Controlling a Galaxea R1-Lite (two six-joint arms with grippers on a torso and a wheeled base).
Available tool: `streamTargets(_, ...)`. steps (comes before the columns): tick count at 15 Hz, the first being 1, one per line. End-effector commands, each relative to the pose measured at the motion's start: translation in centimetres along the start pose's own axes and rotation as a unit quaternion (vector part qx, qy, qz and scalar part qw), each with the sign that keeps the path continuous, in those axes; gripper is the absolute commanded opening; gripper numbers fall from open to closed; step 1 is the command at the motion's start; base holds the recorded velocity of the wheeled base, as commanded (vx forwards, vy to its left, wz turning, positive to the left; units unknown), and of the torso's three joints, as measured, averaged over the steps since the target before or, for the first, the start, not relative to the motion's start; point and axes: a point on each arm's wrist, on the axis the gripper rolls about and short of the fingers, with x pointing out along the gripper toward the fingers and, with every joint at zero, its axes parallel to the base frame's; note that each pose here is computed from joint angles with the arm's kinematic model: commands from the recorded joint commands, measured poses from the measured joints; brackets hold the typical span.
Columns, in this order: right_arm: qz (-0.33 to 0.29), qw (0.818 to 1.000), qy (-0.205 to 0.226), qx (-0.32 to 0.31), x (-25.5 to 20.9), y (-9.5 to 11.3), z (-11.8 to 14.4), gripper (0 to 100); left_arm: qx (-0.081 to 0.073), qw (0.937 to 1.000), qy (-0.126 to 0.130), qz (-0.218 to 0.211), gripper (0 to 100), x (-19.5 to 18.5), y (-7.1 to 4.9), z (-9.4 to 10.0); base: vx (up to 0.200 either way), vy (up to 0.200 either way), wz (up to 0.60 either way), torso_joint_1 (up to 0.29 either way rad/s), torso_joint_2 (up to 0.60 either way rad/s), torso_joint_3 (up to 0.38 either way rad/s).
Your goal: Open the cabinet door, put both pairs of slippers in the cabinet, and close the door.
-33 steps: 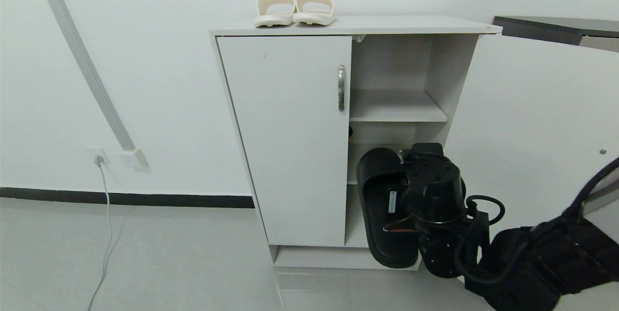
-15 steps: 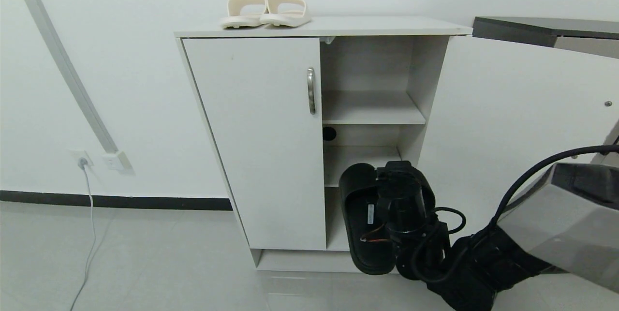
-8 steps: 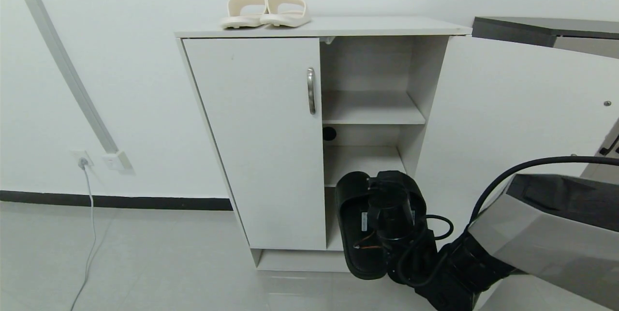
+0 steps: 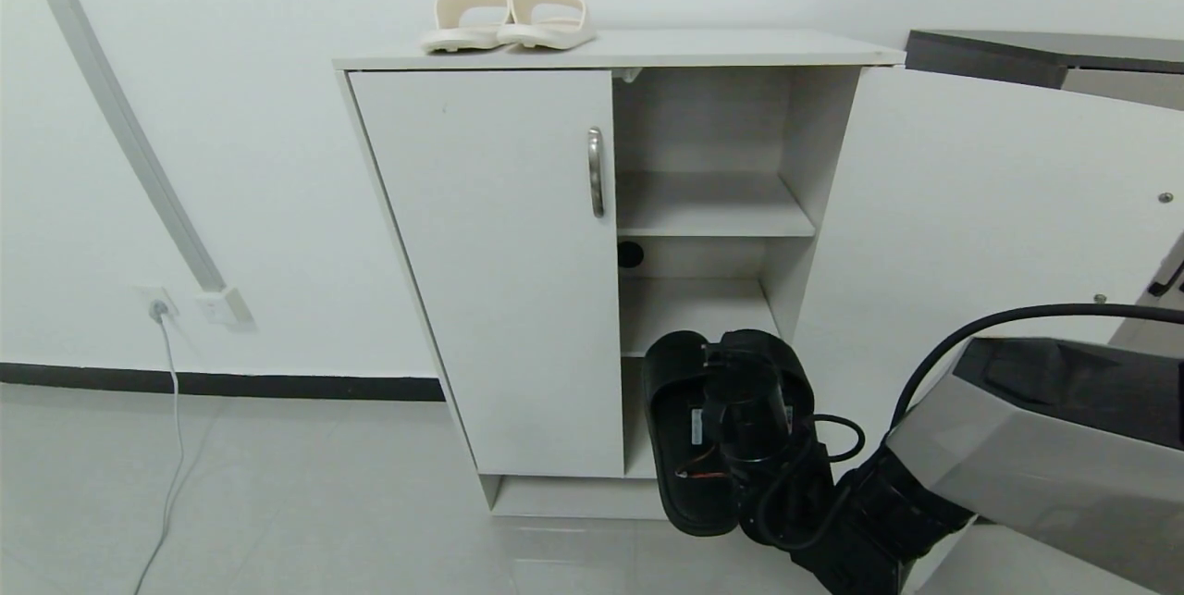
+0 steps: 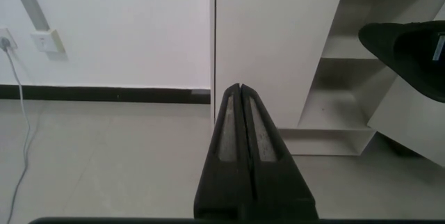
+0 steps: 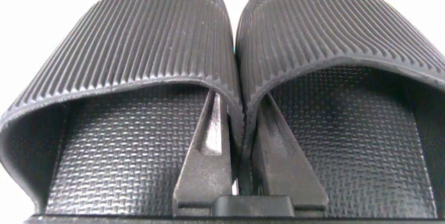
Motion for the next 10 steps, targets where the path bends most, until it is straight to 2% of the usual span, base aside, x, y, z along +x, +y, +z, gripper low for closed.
streamTargets(1, -0.001, 1.0, 0.002, -0.002, 0.08, -0.01, -0.21, 0, 0.0, 1.0, 0.001, 0.0, 0, 0.01, 0.0, 0.0, 0.0, 0.0, 0.0, 0.002, 0.0, -0.115)
streamTargets(10, 0.0, 1.0, 0.001, -0.002, 0.21, 0.13, -0.52, 0, 0.0, 1.0, 0.001, 0.0, 0, 0.01, 0.0, 0.0, 0.0, 0.0, 0.0, 0.003, 0.0, -0.19)
